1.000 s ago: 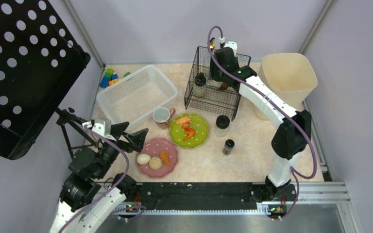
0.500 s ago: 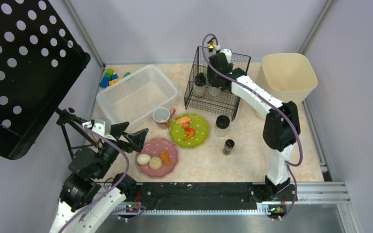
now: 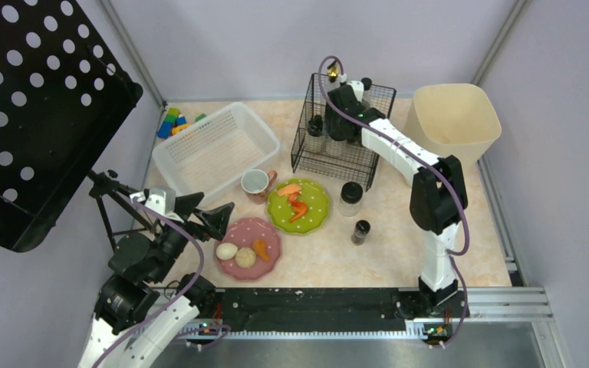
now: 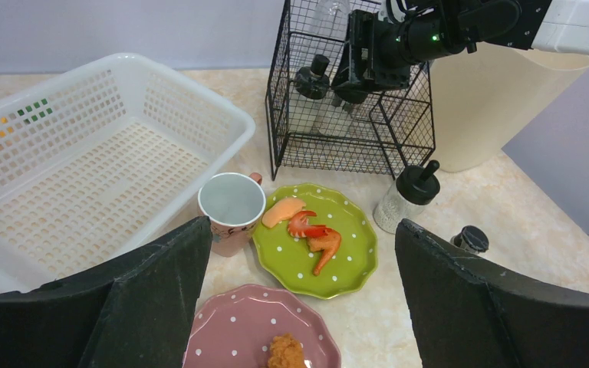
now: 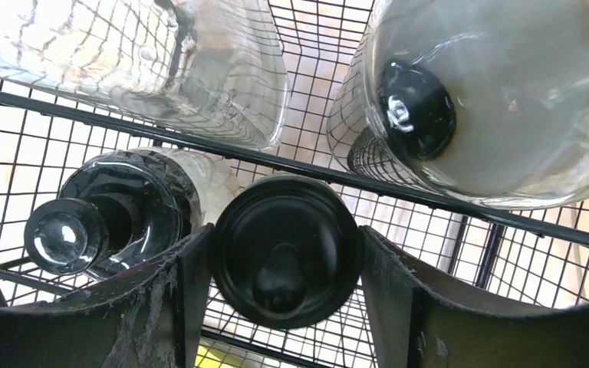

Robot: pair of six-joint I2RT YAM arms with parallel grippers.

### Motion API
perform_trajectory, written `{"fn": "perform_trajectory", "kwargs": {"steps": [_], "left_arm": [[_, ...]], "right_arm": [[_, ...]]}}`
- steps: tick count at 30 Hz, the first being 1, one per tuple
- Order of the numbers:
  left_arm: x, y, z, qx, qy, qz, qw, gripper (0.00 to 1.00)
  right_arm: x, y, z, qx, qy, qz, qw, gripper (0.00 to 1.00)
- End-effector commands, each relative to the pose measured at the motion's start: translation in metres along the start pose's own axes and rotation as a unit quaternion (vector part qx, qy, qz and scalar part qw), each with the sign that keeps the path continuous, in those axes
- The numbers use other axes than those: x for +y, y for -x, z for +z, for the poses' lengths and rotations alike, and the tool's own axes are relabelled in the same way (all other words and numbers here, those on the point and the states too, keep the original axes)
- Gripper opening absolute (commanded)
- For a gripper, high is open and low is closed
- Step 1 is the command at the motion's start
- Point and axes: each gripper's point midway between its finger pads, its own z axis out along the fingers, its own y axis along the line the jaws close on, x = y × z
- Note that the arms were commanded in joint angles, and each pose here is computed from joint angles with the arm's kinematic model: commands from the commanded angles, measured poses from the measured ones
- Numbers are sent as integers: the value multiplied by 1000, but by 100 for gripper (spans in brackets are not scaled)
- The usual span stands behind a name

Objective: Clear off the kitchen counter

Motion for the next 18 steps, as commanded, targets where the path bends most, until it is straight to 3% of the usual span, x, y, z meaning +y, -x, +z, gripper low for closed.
{"fn": "perform_trajectory", "kwargs": {"steps": [1, 10, 18], "left_arm": [[-3, 7, 0, -13, -6, -2, 1000, 94], [-2, 7, 1, -12, -4, -2, 1000, 94], [-2, 6, 1, -11, -3, -2, 1000, 94]], "right_arm": [[8, 32, -11, -33, 17, 22, 999, 67], [13, 48, -36, -50, 40, 30, 997, 74], [19, 63, -90, -86, 68, 8, 994, 74]]}}
